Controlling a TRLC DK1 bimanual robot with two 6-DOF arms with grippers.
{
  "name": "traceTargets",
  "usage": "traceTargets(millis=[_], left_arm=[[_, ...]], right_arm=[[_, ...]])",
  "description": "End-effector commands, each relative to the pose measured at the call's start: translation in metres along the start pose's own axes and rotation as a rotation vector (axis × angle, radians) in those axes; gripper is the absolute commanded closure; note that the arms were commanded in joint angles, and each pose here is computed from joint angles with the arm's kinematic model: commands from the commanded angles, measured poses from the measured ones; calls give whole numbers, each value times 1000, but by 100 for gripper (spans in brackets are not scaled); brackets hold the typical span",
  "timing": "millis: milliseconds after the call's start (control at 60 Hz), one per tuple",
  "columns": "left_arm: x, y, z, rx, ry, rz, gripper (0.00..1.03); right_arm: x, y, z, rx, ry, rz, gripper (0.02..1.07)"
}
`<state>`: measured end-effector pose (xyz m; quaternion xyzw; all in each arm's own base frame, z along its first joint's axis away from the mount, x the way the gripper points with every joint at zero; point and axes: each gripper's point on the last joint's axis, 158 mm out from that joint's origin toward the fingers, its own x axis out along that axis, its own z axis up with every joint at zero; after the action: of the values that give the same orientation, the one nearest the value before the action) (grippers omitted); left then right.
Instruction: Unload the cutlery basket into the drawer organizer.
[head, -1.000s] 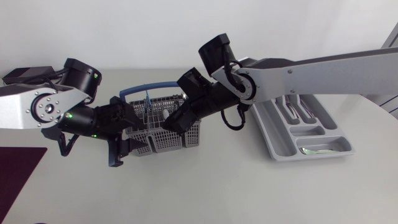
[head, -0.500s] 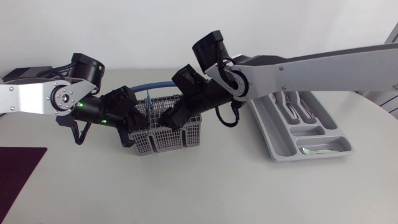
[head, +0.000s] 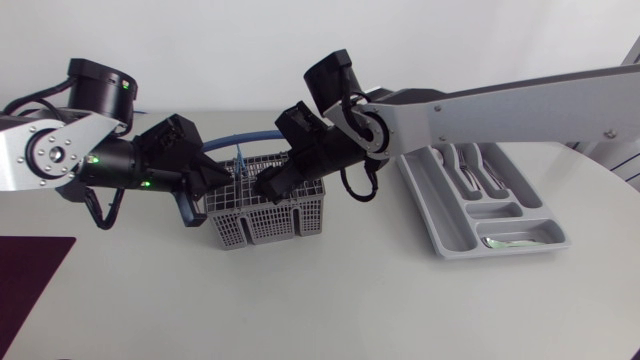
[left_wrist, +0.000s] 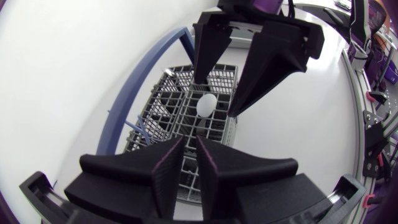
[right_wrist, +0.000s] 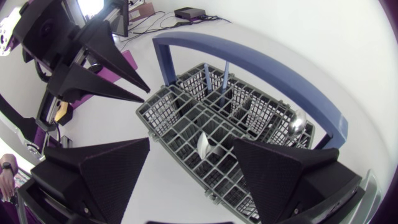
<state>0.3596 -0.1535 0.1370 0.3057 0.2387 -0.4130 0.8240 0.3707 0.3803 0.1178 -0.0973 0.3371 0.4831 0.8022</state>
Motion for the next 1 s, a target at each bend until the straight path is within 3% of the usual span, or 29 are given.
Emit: traceTargets(millis=[0, 217, 500, 617, 833, 983], left_arm=[[-6, -11, -5, -27, 0, -9, 81], [-15, -16, -8, -31, -8, 6, 81], [-25, -13, -13, -55, -21, 23, 81], [-28, -13, -15, -57, -23, 31, 81], [-34, -14, -14, -58, -30, 36, 81], [-35, -16, -15, -60, -28, 34, 81]], right_arm=[[10, -4, 1, 37, 4, -4, 13], [17, -4, -5, 47, 29, -6, 28], [24, -4, -7, 47, 40, -7, 74], [29, -5, -8, 56, 49, -15, 80], [35, -12, -13, 67, 77, -36, 101], [35, -15, -18, 76, 97, -41, 101]])
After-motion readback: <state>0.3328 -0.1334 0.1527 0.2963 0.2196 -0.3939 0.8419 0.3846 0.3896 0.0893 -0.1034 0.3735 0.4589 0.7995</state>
